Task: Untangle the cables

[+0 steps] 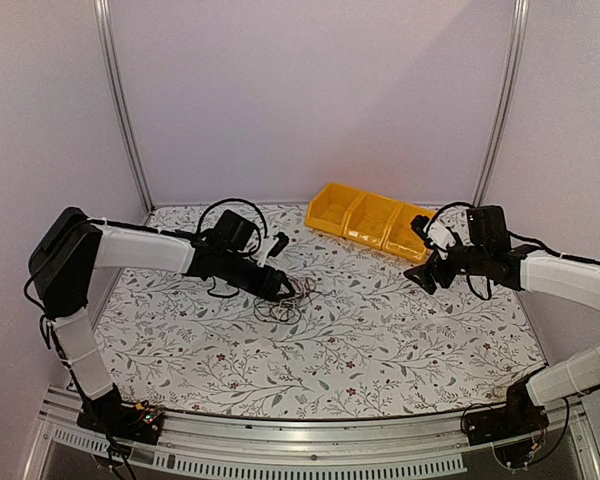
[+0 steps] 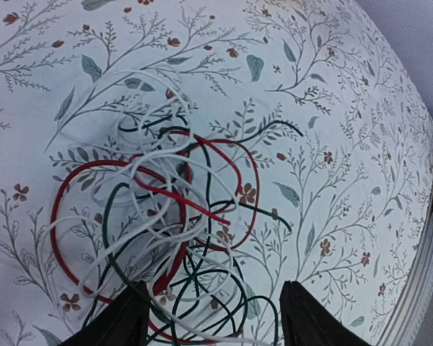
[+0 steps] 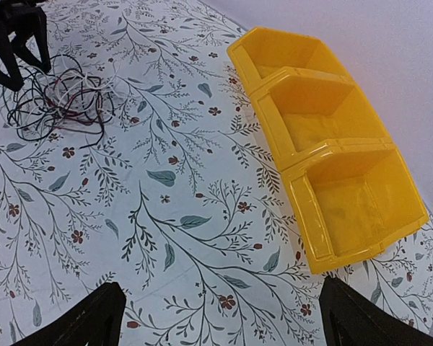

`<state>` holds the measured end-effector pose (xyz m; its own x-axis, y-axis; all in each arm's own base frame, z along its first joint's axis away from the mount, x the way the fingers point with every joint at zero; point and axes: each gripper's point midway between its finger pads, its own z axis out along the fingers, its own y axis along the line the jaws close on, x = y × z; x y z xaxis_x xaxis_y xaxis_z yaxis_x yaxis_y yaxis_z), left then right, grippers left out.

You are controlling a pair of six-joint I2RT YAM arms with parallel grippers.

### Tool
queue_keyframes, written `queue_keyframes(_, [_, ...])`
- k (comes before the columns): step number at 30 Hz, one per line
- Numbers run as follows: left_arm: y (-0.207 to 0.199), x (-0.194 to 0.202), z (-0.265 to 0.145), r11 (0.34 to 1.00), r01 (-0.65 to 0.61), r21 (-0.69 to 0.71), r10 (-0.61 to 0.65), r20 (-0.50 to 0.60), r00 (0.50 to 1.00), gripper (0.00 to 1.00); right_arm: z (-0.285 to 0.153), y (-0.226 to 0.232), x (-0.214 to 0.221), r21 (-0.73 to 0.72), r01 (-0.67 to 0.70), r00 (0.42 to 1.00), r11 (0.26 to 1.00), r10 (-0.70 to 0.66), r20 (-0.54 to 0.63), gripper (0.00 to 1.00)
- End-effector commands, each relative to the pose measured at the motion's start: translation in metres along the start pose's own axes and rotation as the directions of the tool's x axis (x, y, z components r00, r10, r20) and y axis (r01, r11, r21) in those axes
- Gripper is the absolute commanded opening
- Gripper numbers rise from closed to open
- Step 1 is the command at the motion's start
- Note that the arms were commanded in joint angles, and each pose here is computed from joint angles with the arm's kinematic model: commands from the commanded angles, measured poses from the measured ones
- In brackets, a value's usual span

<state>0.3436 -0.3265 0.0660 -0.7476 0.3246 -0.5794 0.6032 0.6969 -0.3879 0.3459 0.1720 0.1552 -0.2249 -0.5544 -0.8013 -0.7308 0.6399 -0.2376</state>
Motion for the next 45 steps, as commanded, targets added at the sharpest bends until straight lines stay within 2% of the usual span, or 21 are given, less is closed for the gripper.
queue_keyframes(1, [-0.029, -0.004, -0.027, 0.999, -0.042, 0.006, 0.042, 0.034, 0.999, 0.64, 0.004, 0.005, -0.005, -0.029, 0.017, 1.0, 0.999, -0.017, -0.005, 0.98])
queue_keyframes(6, [-0.003, -0.022, -0.067, 0.976, -0.039, -0.216, 0.053, 0.062, 0.997, 0.74, 0.007, 0.008, -0.002, -0.041, 0.02, 1.0, 0.999, -0.021, -0.015, 0.98])
queue_keyframes(9, [0.021, -0.018, -0.079, 0.934, -0.029, -0.356, 0.05, 0.049, 0.998, 0.72, 0.007, 0.017, -0.003, -0.081, 0.035, 0.999, 0.996, -0.036, -0.011, 0.97])
queue_keyframes(11, [0.019, -0.012, -0.076, 0.94, -0.019, -0.34, 0.036, 0.044, 0.998, 0.68, 0.004, 0.03, -0.006, -0.133, 0.052, 0.999, 0.99, -0.051, 0.01, 0.96])
queue_keyframes(14, [-0.005, -0.015, -0.067, 0.976, -0.026, -0.215, 0.041, 0.067, 0.997, 0.59, 0.004, 0.045, -0.008, -0.189, 0.084, 0.996, 0.978, -0.081, 0.023, 0.93])
queue_keyframes(18, [-0.019, -0.03, -0.057, 0.986, -0.064, -0.151, 0.08, 0.101, 0.992, 0.47, 0.013, 0.058, -0.01, -0.252, 0.064, 0.998, 0.966, -0.067, -0.002, 0.81])
queue_keyframes(21, [-0.023, -0.042, -0.046, 0.988, -0.079, -0.132, 0.092, 0.097, 0.991, 0.45, 0.023, 0.063, -0.014, -0.293, 0.033, 0.999, 0.955, -0.041, -0.022, 0.66])
queue_keyframes(23, [-0.033, -0.052, -0.036, 0.992, -0.092, -0.092, 0.102, 0.114, 0.988, 0.51, 0.028, 0.065, -0.017, -0.31, 0.006, 0.999, 0.951, -0.017, -0.033, 0.61])
queue_keyframes(27, [-0.051, -0.069, -0.01, 0.994, -0.084, -0.072, 0.094, 0.14, 0.986, 0.6, 0.039, 0.069, -0.013, -0.315, -0.02, 0.998, 0.949, 0.0, -0.064, 0.59])
queue_keyframes(31, [-0.076, -0.073, 0.022, 0.998, -0.043, -0.044, 0.049, 0.136, 0.99, 0.6, 0.043, 0.07, -0.009, -0.316, -0.036, 0.997, 0.948, 0.011, -0.081, 0.59])
queue_keyframes(36, [-0.089, -0.055, 0.061, 0.993, -0.031, -0.118, 0.038, 0.057, 0.998, 0.6, 0.045, 0.068, -0.007, -0.301, -0.04, 0.996, 0.953, 0.014, -0.089, 0.6])
queue_keyframes(41, [-0.078, -0.036, 0.079, 0.982, 0.051, -0.181, -0.054, -0.012, 0.998, 0.5, 0.045, 0.066, -0.007, -0.292, -0.034, 0.996, 0.956, 0.009, -0.087, 0.6])
queue_keyframes(45, [-0.081, -0.035, 0.081, 0.985, 0.052, -0.163, -0.055, -0.014, 0.998, 0.4, 0.043, 0.066, -0.008, -0.288, -0.023, 0.997, 0.957, 0.0, -0.08, 0.61])
